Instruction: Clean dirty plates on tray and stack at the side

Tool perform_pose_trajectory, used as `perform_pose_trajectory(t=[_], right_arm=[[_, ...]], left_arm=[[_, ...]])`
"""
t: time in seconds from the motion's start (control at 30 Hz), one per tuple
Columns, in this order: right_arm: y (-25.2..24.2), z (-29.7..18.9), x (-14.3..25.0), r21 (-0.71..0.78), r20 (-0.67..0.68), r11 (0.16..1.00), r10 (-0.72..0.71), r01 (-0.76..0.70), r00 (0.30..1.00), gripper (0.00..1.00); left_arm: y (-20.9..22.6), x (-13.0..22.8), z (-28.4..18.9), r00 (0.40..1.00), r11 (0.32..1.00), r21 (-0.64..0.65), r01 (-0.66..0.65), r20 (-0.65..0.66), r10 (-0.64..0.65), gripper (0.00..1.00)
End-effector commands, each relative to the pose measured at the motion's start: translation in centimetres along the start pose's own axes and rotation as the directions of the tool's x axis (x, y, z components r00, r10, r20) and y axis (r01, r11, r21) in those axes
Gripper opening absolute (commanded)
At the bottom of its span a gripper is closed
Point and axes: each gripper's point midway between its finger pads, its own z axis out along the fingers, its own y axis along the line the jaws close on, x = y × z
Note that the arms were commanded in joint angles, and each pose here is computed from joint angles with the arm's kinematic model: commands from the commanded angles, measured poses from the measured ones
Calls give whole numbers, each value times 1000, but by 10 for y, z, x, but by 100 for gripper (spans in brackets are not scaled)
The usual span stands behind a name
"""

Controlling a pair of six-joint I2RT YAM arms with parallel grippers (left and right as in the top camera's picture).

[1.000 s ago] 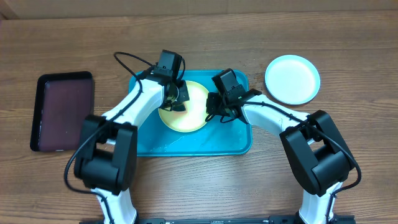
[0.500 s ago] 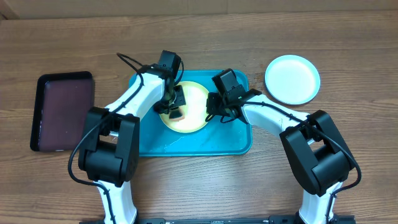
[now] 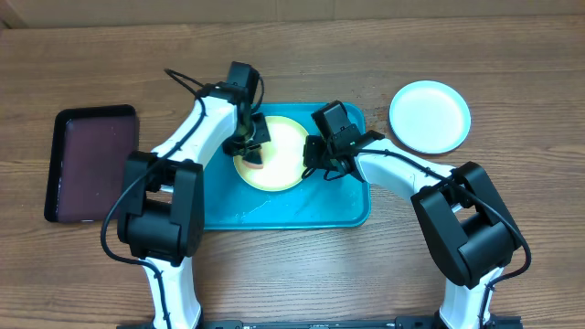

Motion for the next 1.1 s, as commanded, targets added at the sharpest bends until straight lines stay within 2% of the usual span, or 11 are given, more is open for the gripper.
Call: perform_pose_trajectory(t=[0.0,0.27,0.5,0.63,0.77,0.87,1.0,1.07], right_arm=[[-20,7,9,71,-18,997,11,-9,1000,4],[-21,7,10,73,-21,997,11,-10,1000,4],[-21,7,10,75,-24,997,12,-10,1000,4],[-21,7,10,75,-24,997,12,-10,1000,4],[-22,7,11,79,-28,997,12,-10,1000,4],[-22,7,12,79,-30,997,13,-10,999,4],[-23,7,12,80,-30,997,13,-10,999,4],[-22,7,12,80,-30,997,13,-10,999,4]], left_arm=[[-29,22,10,998,997,48,-52,-42,54,4],[-60,41,12,990,989,65,-136,-41,138,4],[-49,59,12,984,990,16,-140,-108,141,4],[-22,60,10,985,981,-121,-149,-109,136,4],[19,40,0,987,921,-356,-157,-24,159,4],[36,21,-7,984,886,-446,-129,50,168,4],[33,1,-3,985,919,-387,-75,117,130,4],[14,-4,4,987,961,-270,-66,123,102,4]])
